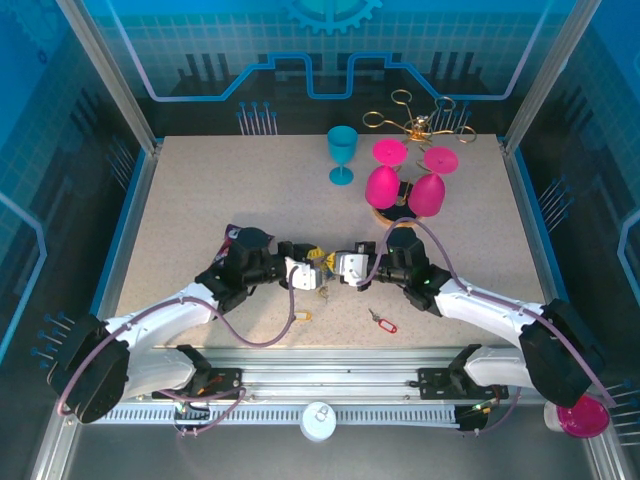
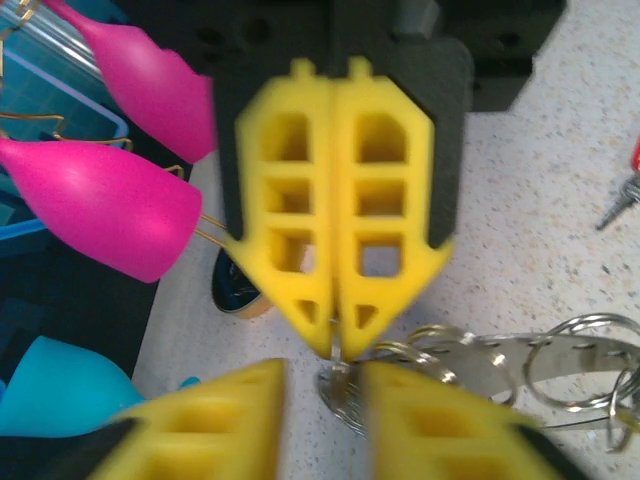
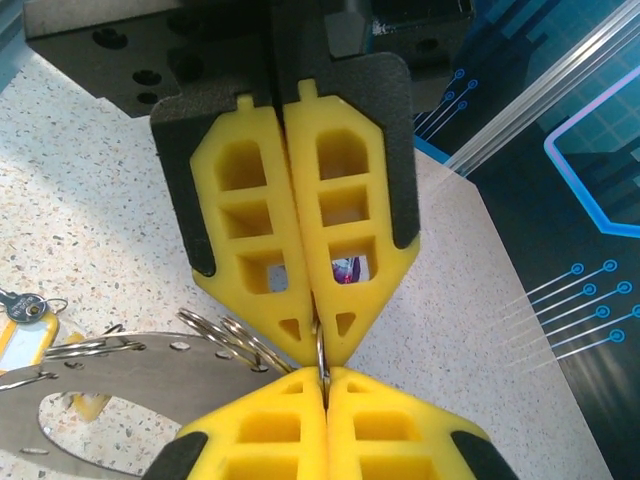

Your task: Put the keys on the keyring

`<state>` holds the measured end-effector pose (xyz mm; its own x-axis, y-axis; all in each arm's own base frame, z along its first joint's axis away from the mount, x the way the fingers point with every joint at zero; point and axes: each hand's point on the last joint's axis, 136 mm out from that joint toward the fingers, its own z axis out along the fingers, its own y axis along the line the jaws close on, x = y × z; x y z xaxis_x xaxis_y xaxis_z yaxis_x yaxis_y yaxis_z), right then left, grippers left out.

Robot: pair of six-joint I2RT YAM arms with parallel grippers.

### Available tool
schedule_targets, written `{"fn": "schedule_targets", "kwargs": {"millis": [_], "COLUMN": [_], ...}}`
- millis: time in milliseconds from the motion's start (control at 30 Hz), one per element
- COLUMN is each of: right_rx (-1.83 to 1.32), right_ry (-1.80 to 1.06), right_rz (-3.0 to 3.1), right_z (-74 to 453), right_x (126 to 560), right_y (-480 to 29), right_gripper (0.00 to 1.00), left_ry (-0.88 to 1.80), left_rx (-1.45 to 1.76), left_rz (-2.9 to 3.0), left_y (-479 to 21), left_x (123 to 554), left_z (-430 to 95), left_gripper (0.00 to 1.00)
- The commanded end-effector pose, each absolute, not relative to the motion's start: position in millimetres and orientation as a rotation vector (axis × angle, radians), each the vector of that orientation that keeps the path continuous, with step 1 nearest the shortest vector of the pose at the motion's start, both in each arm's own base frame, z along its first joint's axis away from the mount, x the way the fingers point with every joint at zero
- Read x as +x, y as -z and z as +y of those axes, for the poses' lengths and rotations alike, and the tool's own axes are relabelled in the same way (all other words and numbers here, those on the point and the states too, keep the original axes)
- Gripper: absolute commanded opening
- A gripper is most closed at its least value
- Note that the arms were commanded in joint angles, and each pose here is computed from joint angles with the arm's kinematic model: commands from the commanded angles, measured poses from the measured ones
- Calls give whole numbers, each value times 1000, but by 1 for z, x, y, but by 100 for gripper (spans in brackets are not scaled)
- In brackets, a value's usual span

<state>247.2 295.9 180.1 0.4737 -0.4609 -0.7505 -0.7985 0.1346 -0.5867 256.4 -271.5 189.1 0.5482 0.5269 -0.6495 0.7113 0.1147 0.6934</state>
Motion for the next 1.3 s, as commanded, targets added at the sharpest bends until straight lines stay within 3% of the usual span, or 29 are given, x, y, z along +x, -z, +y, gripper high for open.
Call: {"fn": "schedule_targets", "kwargs": {"millis": [0, 133, 233, 433, 600, 867, 1067, 1267], "right_rx": [-1454, -1421, -1402, -1384, -1380, -1381, -1379, -1382], "right_ry": [-311, -291, -282, -297, -301, -305, -315, -332], "right_rz": [1169, 1229, 1252, 1258, 1264, 1264, 1260, 1252], "right_z": [295, 287, 284, 284, 284, 284, 285, 287], "right_x": [253, 258, 260, 260, 261, 261, 259, 258], "right_y": [-188, -184, -183, -187, -190, -193, -194, -195], "right_gripper": [0, 0, 0, 0, 0, 0, 0, 0], "left_ry": [189, 184, 219, 390, 526, 747, 666, 574], "left_rx": [1430, 1305, 1103, 451, -103, -718, -929, -874], "left_rz": [1073, 1226, 1390, 1725, 2106, 2498, 2649, 2715], "left_y": [-220, -235, -252, -269, -215, -141, -100, -86], "left_x": [258, 257, 251, 244, 233, 188, 153, 155], "left_z": [-269, -246, -218, -153, -122, -133, -139, -158], "left_gripper": [49, 67, 71, 68, 65, 59, 54, 50]}}
